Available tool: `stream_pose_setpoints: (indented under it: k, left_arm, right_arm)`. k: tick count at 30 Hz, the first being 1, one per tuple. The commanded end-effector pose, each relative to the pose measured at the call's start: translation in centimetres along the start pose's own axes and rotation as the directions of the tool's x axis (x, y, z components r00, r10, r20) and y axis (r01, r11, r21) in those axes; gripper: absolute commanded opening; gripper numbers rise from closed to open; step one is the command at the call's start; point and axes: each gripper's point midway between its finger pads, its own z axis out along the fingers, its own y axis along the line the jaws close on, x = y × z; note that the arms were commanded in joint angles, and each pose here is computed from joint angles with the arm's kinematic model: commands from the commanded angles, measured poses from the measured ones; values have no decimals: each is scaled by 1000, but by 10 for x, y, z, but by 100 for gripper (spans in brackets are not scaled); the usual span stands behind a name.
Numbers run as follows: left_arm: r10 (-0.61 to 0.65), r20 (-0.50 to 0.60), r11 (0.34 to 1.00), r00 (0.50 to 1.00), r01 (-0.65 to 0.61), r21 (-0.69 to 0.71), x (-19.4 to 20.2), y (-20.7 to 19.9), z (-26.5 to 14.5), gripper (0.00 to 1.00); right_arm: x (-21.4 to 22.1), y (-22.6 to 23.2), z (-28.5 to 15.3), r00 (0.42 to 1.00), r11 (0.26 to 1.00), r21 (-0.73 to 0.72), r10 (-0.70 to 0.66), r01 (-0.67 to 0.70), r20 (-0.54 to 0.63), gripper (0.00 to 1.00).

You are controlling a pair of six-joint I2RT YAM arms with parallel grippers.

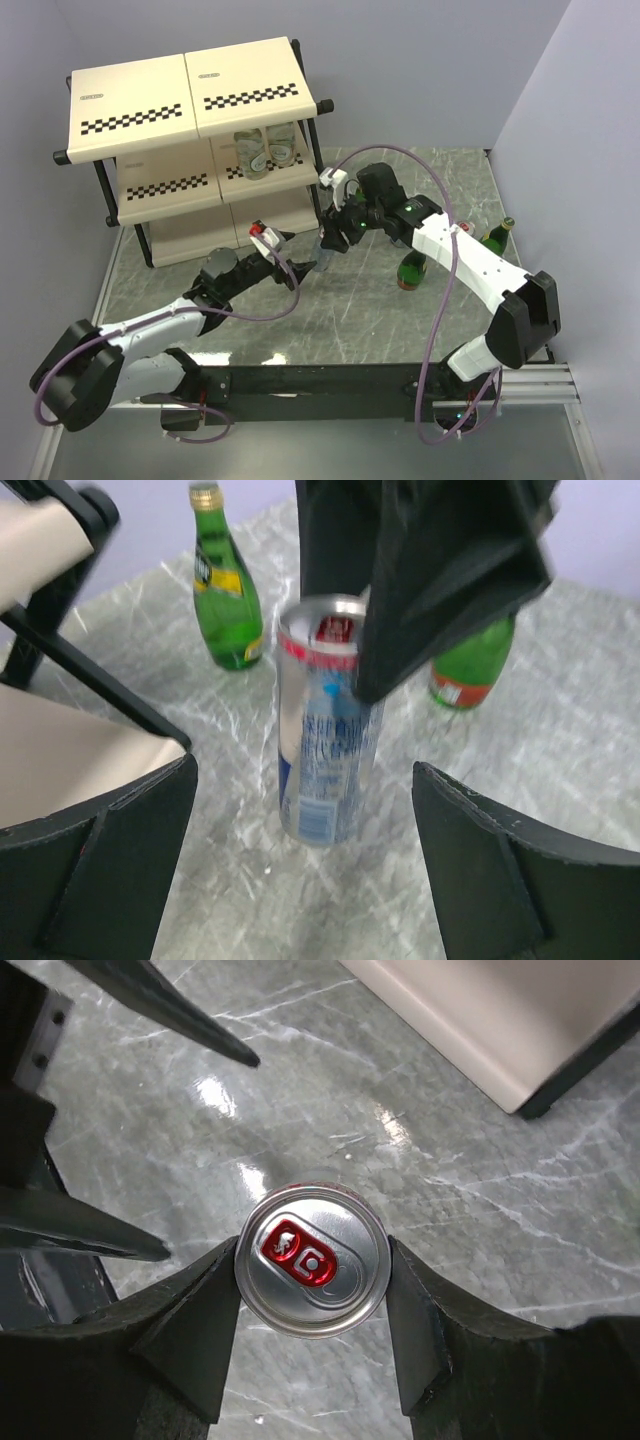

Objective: Place and organize the beverage onto the shelf
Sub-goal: Pick up the drink from the center of the board.

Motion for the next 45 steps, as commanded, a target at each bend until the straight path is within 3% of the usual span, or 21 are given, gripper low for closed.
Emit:
stream_pose_setpoints:
  k: [1, 6, 15, 19, 24, 45]
  left_arm:
    - [70, 38, 997, 997, -71, 18, -4, 0, 7, 94]
    - [89, 32, 995, 996, -87, -55, 9, 16, 16, 94]
    - [109, 29, 990, 994, -106, -92, 12, 28, 33, 91]
    - [111, 17, 989, 994, -109, -98, 16, 30, 34, 91]
    - [103, 16, 988, 995, -101, -117, 18, 29, 17, 91]
    - [-31, 74, 973, 997, 47, -228, -3, 27, -44, 91]
  right_arm:
    - [-62, -7, -14, 986, 999, 53, -5, -4, 169, 0]
    - [-66, -9, -2, 981, 990, 83, 100, -115, 164, 0]
    - [-66, -12, 5, 966, 964, 170, 169, -203, 193, 0]
    - [-66, -15, 4, 971, 958, 224, 139, -182, 193, 0]
    - [-45, -33, 12, 992, 946, 309, 72, -100, 101, 0]
    - [-2, -36, 62, 998, 965, 263, 32, -19, -45, 3]
